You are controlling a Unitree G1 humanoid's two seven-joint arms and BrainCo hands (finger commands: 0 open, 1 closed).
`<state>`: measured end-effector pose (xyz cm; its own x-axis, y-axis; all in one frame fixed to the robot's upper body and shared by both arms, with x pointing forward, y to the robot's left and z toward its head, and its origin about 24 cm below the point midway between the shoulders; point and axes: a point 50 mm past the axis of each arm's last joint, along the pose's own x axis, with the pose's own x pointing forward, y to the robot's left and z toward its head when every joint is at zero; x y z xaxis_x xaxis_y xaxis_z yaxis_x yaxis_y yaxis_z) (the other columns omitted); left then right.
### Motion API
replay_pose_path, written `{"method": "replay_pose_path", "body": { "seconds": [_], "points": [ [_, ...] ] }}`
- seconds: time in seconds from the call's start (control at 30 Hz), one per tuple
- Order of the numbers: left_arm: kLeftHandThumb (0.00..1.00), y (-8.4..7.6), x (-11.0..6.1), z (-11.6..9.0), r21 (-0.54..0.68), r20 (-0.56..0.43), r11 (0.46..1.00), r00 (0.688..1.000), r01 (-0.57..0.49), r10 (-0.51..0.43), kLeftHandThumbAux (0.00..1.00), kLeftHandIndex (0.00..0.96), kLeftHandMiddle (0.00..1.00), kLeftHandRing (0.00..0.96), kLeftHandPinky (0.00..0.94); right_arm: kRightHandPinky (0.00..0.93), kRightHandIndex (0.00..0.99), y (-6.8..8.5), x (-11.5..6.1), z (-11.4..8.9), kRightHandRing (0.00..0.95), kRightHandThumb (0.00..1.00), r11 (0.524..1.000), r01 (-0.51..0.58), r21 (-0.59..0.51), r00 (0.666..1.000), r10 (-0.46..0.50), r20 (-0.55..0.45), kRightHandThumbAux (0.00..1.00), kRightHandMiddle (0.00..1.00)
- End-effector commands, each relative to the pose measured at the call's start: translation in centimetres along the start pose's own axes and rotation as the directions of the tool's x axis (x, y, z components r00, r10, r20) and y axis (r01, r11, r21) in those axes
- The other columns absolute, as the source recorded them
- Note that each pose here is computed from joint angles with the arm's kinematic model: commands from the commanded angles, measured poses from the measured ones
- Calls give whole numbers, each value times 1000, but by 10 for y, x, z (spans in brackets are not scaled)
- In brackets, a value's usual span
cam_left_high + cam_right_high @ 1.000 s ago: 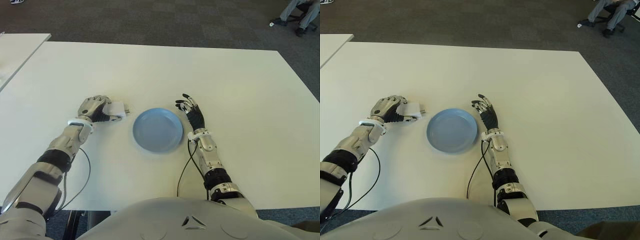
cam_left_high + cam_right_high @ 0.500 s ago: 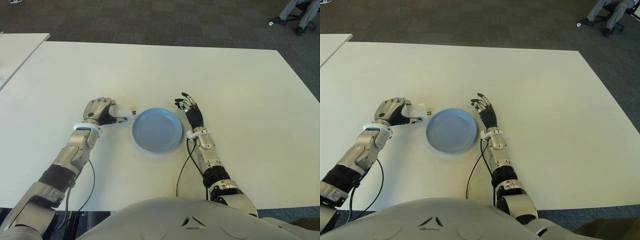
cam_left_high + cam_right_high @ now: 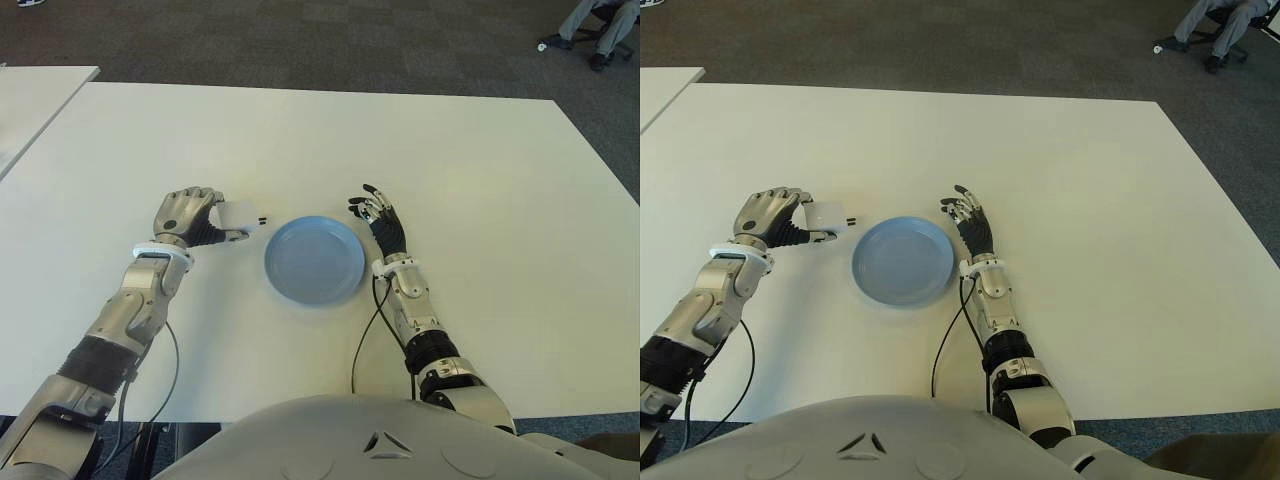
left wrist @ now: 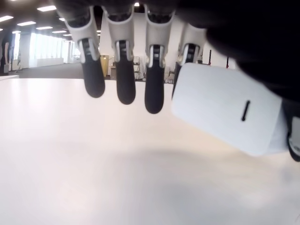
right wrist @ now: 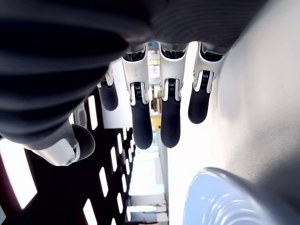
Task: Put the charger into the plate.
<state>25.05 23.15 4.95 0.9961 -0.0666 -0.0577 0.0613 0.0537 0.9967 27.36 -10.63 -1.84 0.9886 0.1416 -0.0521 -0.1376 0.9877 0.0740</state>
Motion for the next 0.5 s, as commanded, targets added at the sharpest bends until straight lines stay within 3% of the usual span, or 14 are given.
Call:
{"method": "replay_pose_path", "body": {
  "seconds": [0.03, 0.5],
  "points": [
    [746, 9, -2, 1, -1, 26, 1000, 999, -25, 25, 699, 443, 852, 851, 849, 256, 136, 19, -5, -16, 334, 0, 996, 7, 88, 996, 1, -95, 526, 363],
    [747, 58, -4, 29, -109, 86, 976, 977, -188, 197, 698, 443, 855, 856, 853, 250, 134, 20, -4, -17, 341, 0, 996, -1, 85, 995, 9, -96, 520, 370]
  ]
}}
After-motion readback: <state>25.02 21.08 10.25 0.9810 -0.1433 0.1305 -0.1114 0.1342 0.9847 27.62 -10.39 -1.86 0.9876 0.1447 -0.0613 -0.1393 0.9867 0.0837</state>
